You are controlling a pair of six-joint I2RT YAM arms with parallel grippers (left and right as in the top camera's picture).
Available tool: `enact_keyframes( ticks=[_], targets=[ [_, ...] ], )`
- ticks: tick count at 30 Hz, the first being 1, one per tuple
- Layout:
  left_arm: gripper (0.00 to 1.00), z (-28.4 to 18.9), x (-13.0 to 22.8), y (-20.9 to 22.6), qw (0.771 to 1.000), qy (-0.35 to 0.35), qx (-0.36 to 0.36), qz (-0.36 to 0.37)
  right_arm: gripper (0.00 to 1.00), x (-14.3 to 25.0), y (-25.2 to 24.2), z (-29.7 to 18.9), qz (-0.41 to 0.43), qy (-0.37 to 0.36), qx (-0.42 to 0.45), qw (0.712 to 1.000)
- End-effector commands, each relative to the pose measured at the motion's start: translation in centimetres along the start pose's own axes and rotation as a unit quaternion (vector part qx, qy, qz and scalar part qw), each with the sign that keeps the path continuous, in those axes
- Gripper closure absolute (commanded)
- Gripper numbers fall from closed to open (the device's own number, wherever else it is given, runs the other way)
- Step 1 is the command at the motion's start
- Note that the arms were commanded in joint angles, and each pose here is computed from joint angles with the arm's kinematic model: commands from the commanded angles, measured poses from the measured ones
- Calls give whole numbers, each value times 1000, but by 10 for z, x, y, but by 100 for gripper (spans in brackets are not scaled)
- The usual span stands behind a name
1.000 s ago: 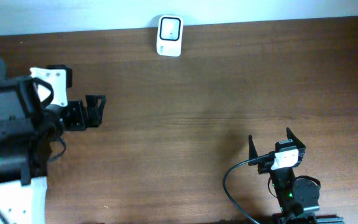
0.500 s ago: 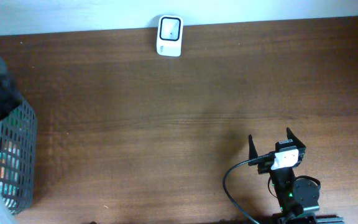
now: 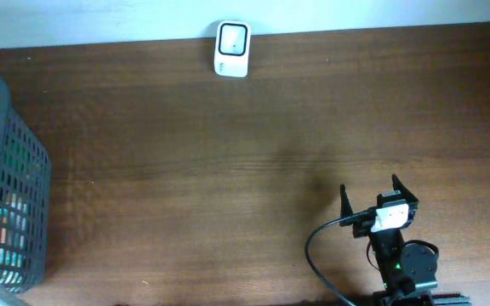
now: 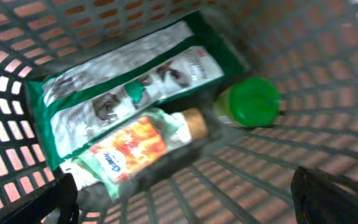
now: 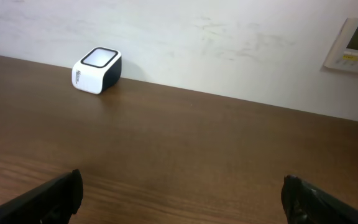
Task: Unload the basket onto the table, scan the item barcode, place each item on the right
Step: 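Move the left gripper over the grey basket and reach inside, then grasp the orange snack packet in the basket with the left gripper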
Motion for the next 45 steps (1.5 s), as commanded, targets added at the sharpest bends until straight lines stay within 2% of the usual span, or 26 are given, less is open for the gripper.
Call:
enact_keyframes(
  ticks=[1, 4, 8, 15, 21, 29, 35, 45],
  targets=[
    [2, 29, -3, 17, 998, 26, -58, -20, 1, 1, 0, 0, 4, -1, -4, 1000],
    [9, 59, 2, 24, 994, 77, -79, -24, 2, 1, 0, 0, 4, -1, -4, 1000],
    [27, 101, 12, 27, 984, 146, -98, -10, 2, 1, 0, 0, 4, -1, -4, 1000],
    [28, 139, 28, 38, 968, 199, -150, 2, 2, 1, 0, 0, 4, -1, -4, 1000],
    [30, 153, 38, 42, 967, 200, -159, 6, 2, 1, 0, 0, 4, -1, -4, 1000],
    [98, 154, 37, 42, 968, 197, -158, 5, 1, 1, 0, 0, 4, -1, -4, 1000],
    [100, 145, 26, 37, 971, 188, -148, 2, 2, 1, 0, 0, 4, -1, -4, 1000],
    [100, 99, -17, 15, 986, 139, -96, -5, 2, 1, 0, 0, 4, -1, -4, 1000]
  ],
)
Point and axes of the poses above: each gripper's point midway between its finger pads, its own z axis out along the fingers, its own y axis along the line the jaws close on, x = y × z, the point moved 8 cm from there along -z, back along the fingers, and after that the axes turned 4 degrees about z, right-handed, at the moved point
